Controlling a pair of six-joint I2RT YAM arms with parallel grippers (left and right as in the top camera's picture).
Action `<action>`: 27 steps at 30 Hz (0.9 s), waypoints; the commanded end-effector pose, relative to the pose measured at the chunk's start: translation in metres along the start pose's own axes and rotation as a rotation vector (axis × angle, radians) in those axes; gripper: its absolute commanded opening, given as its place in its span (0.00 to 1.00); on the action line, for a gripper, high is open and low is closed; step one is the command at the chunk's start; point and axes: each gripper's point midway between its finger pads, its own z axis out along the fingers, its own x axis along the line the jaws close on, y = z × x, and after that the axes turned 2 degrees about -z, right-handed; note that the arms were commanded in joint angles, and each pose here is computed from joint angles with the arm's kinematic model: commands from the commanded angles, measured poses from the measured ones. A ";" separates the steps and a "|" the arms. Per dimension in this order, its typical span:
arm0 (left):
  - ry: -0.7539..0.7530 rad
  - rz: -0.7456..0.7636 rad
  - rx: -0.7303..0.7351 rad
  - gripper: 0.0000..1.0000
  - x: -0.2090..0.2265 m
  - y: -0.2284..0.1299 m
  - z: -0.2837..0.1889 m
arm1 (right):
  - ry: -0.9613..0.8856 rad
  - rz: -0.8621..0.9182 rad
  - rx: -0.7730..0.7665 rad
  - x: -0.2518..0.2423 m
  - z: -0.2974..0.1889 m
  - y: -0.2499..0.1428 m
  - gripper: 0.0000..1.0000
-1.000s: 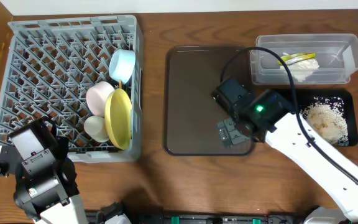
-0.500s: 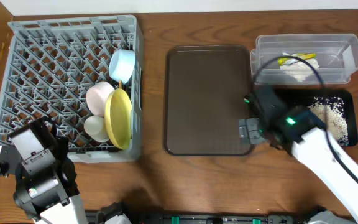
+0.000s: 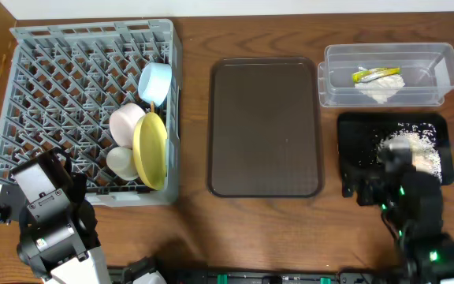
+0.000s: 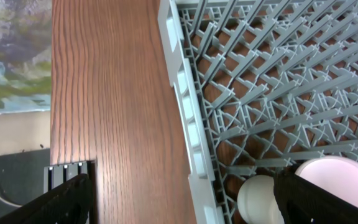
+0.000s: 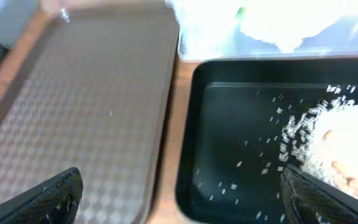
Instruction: Sort waste into correct bins and load items into the dishwasher
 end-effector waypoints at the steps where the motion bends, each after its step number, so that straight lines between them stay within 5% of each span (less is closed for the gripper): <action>1: 0.005 -0.016 -0.015 0.94 0.001 0.005 -0.003 | 0.019 -0.031 -0.091 -0.005 -0.001 -0.011 0.99; 8: 0.005 -0.016 -0.015 0.94 0.001 0.005 -0.003 | -0.003 -0.038 -0.350 -0.018 0.000 -0.009 0.99; 27: 0.005 -0.016 -0.015 0.94 0.001 0.005 -0.003 | -0.246 0.023 -0.536 -0.075 -0.037 0.019 0.99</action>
